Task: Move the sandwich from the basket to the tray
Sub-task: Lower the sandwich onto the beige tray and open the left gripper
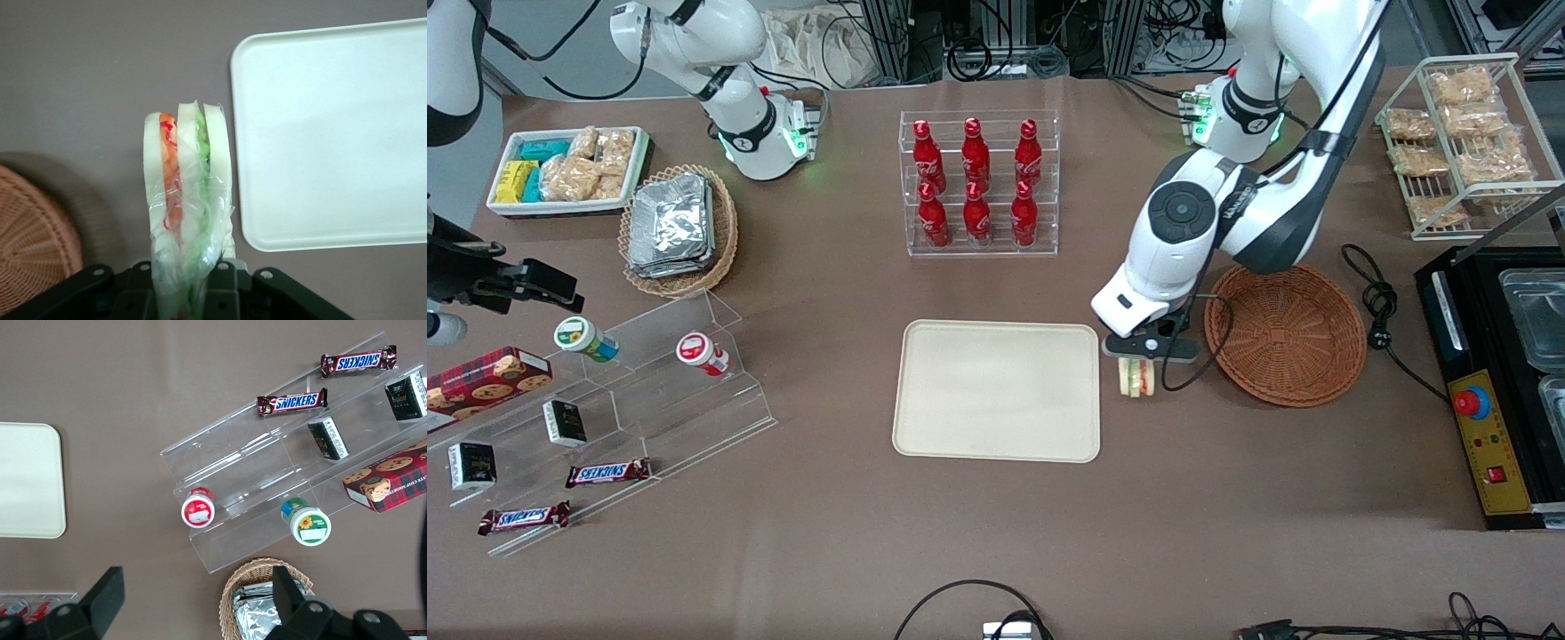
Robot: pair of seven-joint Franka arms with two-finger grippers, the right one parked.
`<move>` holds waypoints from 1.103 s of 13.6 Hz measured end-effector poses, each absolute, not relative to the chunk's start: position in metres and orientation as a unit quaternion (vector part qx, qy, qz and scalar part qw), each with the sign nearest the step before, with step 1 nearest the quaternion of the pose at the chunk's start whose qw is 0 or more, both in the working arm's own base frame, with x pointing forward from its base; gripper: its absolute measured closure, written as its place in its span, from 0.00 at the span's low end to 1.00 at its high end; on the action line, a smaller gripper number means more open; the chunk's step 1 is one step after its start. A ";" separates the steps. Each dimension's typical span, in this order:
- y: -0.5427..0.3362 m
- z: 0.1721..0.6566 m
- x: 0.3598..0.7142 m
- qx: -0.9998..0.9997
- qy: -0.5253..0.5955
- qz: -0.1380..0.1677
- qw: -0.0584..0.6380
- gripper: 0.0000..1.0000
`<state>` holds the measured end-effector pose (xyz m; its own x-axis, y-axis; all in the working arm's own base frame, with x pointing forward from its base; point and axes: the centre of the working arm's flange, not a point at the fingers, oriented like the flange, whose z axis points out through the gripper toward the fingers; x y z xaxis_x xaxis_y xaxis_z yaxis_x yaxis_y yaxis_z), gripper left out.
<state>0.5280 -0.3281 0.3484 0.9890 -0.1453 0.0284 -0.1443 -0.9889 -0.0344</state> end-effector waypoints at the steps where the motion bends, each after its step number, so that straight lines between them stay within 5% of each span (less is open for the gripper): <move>1: -0.339 0.343 0.530 -0.997 0.079 -0.014 0.012 0.80; 15: -0.414 0.223 0.558 -0.997 0.074 0.010 0.026 0.80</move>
